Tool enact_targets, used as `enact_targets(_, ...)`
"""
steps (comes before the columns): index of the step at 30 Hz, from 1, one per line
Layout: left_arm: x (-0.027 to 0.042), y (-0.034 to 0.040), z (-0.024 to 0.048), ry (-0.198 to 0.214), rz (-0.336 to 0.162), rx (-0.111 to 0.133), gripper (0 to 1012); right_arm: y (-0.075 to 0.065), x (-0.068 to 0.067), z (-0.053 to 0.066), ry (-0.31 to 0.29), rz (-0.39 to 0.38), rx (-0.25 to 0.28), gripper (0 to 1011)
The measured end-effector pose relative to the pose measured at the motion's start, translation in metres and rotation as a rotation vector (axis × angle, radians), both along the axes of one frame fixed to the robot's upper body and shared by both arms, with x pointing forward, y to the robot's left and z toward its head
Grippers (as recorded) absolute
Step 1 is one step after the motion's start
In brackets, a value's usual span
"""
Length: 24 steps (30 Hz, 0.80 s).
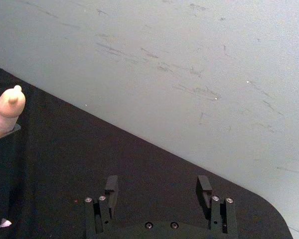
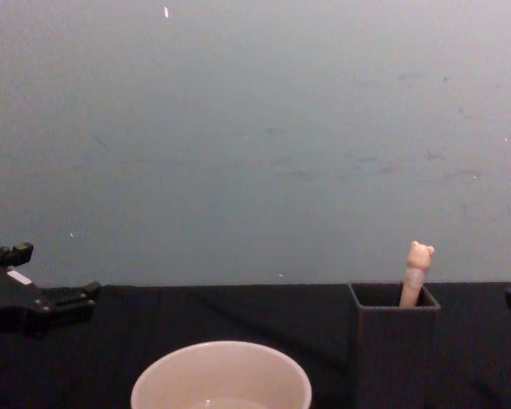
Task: Pick up the stirring spoon with one hand, stir inside the cup, then place it back in its original position.
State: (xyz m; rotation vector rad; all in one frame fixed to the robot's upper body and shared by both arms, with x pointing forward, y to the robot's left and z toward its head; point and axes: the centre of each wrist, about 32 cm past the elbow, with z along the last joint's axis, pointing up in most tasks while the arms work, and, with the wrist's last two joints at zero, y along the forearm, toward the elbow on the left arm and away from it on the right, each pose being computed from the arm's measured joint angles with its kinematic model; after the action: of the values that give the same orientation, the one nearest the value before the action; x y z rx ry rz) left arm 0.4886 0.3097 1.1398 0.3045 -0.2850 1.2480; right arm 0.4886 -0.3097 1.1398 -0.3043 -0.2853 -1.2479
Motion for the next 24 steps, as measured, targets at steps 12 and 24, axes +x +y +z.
enact_targets(12,0.0,0.0,0.0,0.0,0.0,0.0,1001,0.0,0.0,-0.0001,0.0,0.0,0.0,1000)
enact_targets(24,0.0,0.0,0.0,0.0,0.0,0.0,1001,0.0,0.0,0.0,0.0,0.0,0.0,1000)
